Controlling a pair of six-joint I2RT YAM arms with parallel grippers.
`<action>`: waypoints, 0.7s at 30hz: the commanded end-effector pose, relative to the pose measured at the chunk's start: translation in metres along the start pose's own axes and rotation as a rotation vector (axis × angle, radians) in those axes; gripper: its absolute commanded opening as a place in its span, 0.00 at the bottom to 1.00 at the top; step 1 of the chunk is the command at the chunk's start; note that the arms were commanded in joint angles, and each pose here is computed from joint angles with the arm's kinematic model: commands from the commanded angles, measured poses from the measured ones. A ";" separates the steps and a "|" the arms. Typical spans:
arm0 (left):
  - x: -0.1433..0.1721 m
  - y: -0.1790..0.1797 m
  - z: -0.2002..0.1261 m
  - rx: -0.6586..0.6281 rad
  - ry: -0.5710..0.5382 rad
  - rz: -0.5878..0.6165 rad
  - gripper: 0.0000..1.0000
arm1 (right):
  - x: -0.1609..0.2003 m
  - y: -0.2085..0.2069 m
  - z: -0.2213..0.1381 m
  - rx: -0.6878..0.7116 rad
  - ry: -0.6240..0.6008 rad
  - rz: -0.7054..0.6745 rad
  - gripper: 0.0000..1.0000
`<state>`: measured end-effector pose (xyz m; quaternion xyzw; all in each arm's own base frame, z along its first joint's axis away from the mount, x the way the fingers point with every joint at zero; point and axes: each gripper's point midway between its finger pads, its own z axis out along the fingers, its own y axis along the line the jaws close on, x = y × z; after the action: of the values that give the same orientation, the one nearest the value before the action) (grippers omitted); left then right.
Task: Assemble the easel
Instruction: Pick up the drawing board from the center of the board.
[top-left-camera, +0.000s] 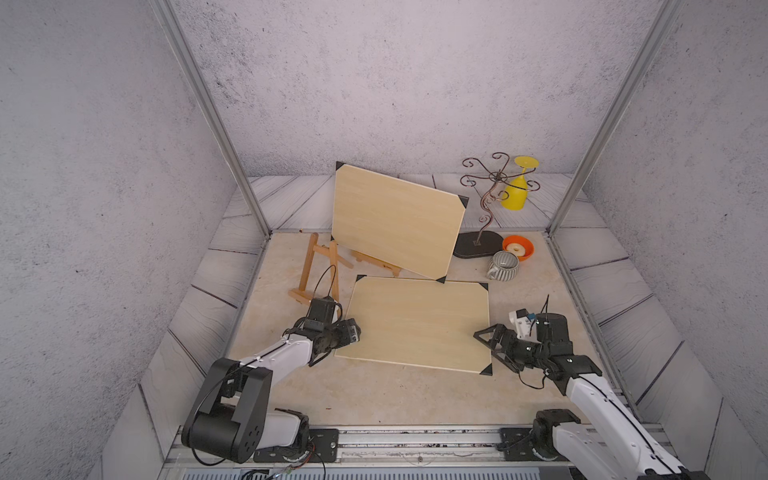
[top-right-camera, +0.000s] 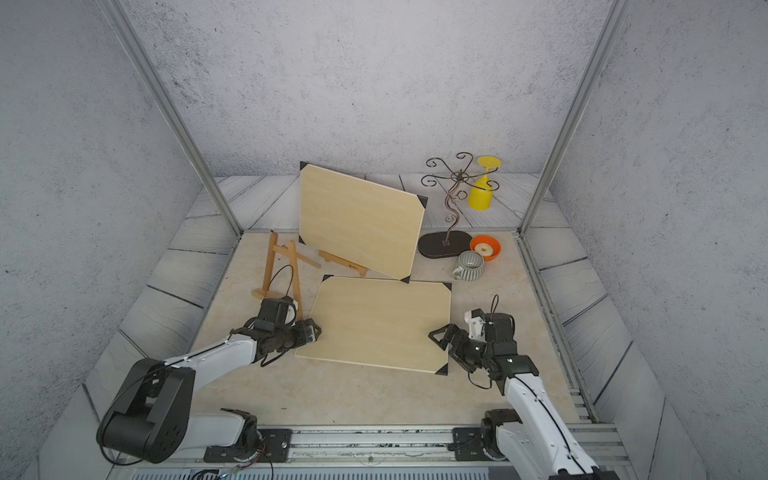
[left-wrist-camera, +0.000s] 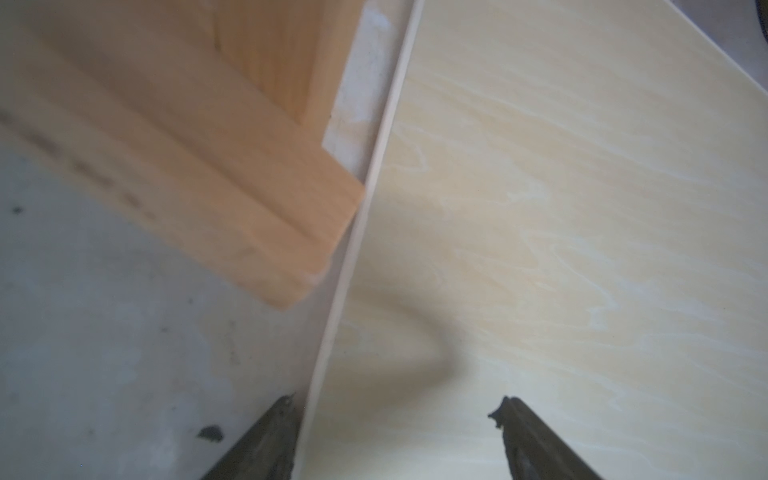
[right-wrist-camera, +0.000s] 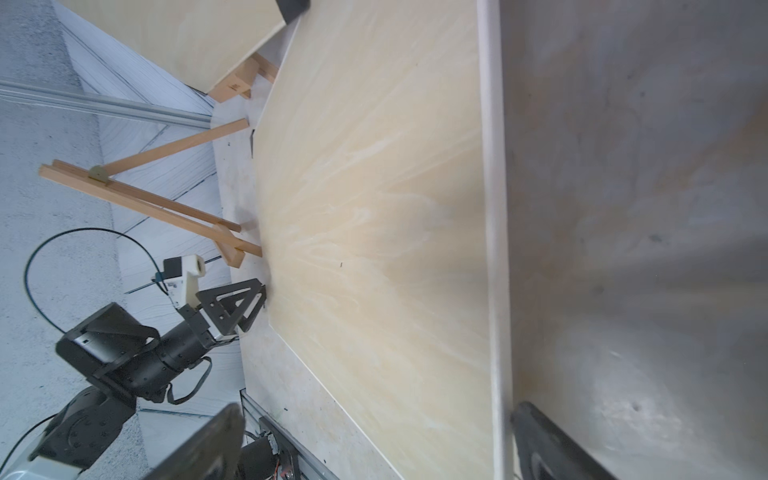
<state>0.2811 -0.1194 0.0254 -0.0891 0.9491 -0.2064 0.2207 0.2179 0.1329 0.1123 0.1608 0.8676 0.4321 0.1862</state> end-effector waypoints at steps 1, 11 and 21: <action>0.102 -0.007 -0.003 0.092 0.417 -0.107 0.79 | 0.041 0.103 -0.025 -0.436 0.244 -0.170 0.99; 0.107 -0.011 -0.001 0.133 0.442 -0.095 0.78 | 0.044 0.119 -0.024 -0.460 0.259 -0.205 0.99; 0.107 -0.015 -0.003 0.148 0.443 -0.103 0.77 | 0.054 0.144 -0.042 -0.552 0.260 -0.230 0.99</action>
<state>0.2884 -0.1018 0.0215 -0.0896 0.9530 -0.1630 0.2393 0.2324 0.1560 0.1628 0.1461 0.8228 0.4987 0.2301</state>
